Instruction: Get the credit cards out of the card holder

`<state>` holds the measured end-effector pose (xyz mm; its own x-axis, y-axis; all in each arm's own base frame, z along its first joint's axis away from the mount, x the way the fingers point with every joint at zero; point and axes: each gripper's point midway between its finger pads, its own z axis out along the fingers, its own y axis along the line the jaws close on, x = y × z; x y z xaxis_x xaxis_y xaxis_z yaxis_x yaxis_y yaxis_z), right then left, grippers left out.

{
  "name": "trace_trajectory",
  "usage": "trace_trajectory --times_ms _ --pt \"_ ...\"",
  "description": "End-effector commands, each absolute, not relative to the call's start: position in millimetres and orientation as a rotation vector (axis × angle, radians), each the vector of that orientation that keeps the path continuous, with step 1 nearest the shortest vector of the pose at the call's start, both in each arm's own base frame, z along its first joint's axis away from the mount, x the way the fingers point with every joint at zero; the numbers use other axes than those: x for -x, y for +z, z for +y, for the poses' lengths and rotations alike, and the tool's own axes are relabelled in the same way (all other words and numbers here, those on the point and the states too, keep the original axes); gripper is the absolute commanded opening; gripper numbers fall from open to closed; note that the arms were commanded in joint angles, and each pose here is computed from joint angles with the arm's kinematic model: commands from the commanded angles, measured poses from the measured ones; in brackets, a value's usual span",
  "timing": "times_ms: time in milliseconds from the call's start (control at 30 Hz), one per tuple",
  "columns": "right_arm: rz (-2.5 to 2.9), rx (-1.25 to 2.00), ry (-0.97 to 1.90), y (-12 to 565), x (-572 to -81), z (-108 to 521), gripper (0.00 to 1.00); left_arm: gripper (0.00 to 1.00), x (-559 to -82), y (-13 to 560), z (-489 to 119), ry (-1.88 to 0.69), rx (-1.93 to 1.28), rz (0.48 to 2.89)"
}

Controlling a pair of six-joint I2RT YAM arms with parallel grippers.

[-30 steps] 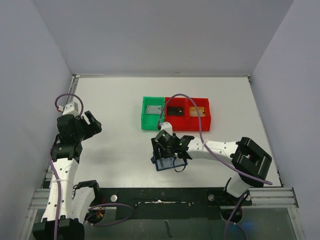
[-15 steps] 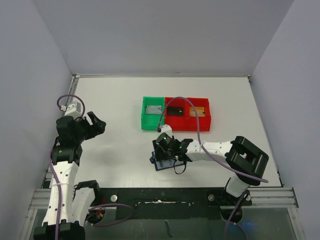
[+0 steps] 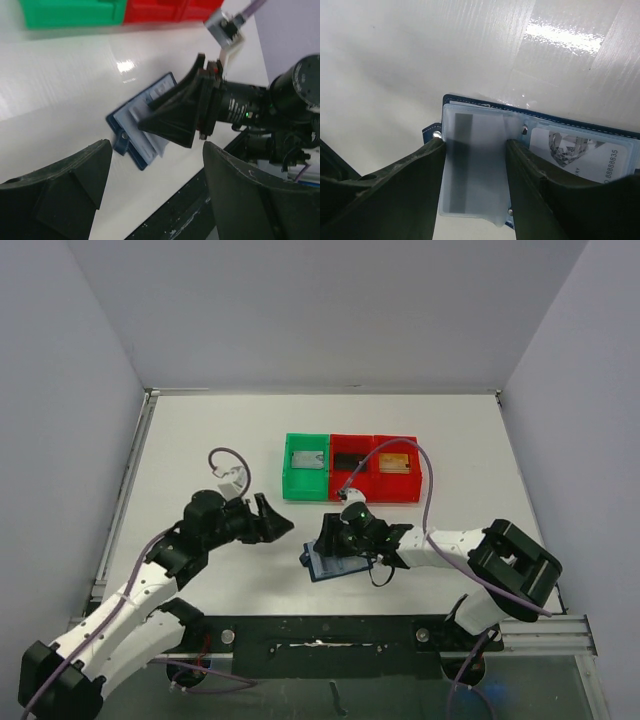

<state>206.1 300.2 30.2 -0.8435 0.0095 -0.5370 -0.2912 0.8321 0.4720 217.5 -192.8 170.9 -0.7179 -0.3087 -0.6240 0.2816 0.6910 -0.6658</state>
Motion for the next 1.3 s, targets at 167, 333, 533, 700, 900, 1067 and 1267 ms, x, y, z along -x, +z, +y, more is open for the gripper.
trace_trajectory --times_ms 167,333,533,700,900,1067,1267 --pt "2.445 0.128 0.912 37.1 -205.1 297.2 0.5 0.68 -195.5 142.2 -263.2 -1.128 0.056 2.158" --pt "2.446 0.114 0.917 35.1 -204.8 293.1 0.5 0.65 -187.0 128.0 -280.1 -1.21 0.097 2.161" --pt "2.449 0.117 0.932 34.6 -205.3 294.2 0.5 0.6 -179.5 113.9 -299.5 -1.257 0.072 2.184" --pt "2.45 0.116 0.931 34.4 -206.5 293.6 0.5 0.56 -177.9 109.9 -310.9 -1.29 0.058 2.183" --pt "2.456 0.122 0.939 33.2 -205.3 294.8 0.5 0.51 -176.6 93.7 -317.8 -1.295 0.062 2.222" --pt "2.454 0.127 0.943 33.1 -206.1 295.3 0.51 0.45 -175.6 87.4 -320.9 -1.301 0.062 2.23" --pt "2.45 0.138 0.968 35.3 -205.7 298.4 0.51 0.38 -180.6 77.6 -320.8 -1.258 0.079 2.247"
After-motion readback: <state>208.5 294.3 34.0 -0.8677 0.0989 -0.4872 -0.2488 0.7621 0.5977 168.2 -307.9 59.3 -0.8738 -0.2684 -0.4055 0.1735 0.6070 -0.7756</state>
